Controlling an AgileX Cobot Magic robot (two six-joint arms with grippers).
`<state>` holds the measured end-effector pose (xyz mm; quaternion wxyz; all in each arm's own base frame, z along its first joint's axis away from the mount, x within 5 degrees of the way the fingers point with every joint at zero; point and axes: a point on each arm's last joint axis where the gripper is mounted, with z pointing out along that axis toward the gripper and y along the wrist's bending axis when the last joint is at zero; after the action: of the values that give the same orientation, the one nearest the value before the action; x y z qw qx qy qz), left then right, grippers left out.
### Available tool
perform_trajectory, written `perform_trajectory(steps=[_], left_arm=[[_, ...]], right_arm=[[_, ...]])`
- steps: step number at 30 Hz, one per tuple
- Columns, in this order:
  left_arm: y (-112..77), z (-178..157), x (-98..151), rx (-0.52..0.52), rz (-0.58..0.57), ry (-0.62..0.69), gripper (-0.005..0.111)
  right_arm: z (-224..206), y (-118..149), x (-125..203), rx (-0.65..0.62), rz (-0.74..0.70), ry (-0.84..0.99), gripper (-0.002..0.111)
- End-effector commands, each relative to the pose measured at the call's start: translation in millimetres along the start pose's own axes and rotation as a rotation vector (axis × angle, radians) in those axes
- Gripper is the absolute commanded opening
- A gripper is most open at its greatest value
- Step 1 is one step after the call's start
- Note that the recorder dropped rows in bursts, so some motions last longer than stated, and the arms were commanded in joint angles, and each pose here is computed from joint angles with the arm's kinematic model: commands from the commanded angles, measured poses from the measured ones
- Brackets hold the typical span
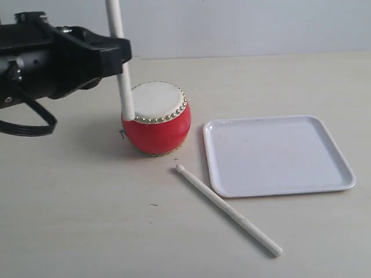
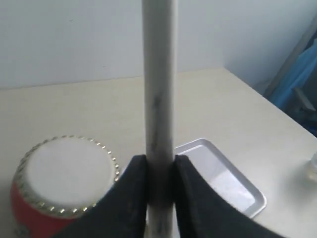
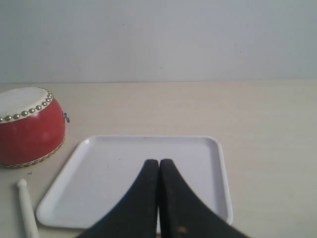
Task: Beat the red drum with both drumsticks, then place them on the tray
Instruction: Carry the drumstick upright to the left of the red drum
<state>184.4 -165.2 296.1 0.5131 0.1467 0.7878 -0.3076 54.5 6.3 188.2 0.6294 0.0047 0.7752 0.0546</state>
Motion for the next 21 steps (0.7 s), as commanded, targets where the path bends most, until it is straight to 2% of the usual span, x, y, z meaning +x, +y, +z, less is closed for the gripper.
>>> perform_trajectory(steps=[1,6,21], left_arm=[[21.8,-10.0,13.8,-0.086,-0.046,0.044,0.0],[28.2,-11.8,24.3,-0.122,-0.058,0.14,0.0],[28.4,-12.1,26.5,-0.129,-0.092,0.162,0.0]], right_arm=[[0.0,-0.2,0.7,0.002,-0.008,-0.007,0.0],[0.0,-0.2,0.7,0.002,-0.008,-0.007,0.0],[0.0,-0.2,0.7,0.002,-0.008,-0.007,0.0]])
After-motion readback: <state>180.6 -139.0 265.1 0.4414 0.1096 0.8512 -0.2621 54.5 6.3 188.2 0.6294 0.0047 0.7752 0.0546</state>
